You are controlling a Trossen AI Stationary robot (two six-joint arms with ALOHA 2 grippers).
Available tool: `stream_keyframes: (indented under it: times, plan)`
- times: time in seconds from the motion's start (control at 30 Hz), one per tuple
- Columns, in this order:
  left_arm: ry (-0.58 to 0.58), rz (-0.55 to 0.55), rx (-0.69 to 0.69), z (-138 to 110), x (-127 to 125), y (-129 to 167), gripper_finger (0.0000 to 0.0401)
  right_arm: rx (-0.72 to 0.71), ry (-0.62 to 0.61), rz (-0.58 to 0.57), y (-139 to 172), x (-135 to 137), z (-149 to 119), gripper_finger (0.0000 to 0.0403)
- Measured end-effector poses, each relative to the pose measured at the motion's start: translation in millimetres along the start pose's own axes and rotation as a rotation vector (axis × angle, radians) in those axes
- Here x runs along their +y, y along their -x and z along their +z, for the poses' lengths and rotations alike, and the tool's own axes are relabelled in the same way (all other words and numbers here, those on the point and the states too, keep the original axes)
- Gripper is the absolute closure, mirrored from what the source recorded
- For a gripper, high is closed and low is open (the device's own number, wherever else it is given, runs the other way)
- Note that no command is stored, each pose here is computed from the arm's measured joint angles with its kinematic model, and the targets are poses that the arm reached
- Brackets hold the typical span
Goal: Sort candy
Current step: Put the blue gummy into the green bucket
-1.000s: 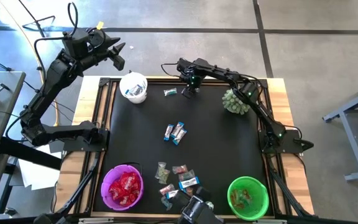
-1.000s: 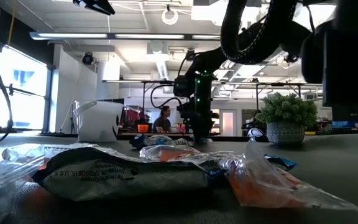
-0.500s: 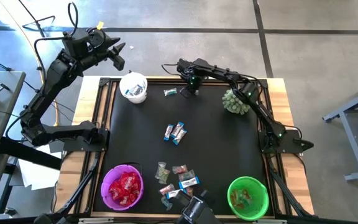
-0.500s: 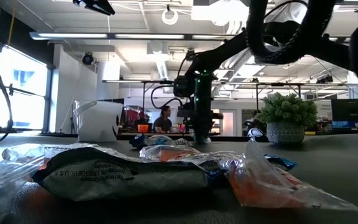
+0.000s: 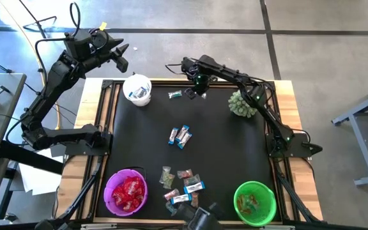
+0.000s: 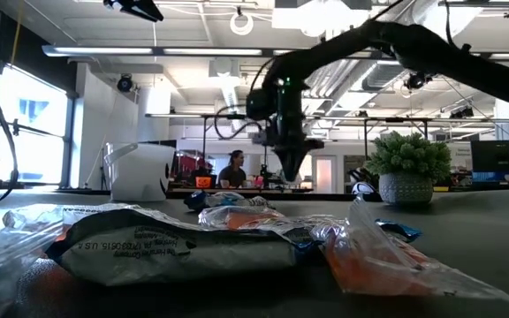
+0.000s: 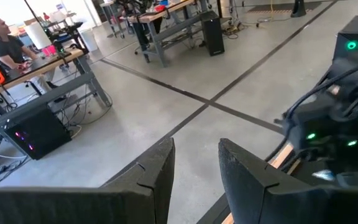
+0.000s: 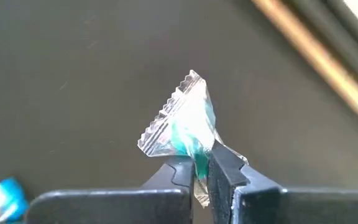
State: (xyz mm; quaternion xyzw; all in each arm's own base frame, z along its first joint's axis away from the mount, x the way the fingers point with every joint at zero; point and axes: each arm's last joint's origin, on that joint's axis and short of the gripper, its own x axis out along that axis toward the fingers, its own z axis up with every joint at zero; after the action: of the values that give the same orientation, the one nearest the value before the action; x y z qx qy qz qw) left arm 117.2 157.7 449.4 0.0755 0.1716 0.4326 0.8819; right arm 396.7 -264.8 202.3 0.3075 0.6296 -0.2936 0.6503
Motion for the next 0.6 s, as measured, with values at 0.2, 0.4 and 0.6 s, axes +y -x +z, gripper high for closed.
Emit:
stream_keyframes:
  times: [0.2, 0.4, 0.6]
  plan:
    - [-0.001, 0.000, 0.000, 0.0, -0.1, 0.0, 0.0288, 0.030, 0.022, 0.028, 42.3, 27.6, -29.0, 0.0386]
    - [-0.001, -0.001, 0.000, 0.0, -0.1, 0.0, 0.0288, -0.025, 0.083, 0.059, 86.9, 63.9, -68.0, 0.0385]
    - [0.051, -0.032, -0.005, -0.1, -1.1, 0.0, 0.0288, -0.124, 0.164, 0.112, 133.6, 98.6, -114.8, 0.0384]
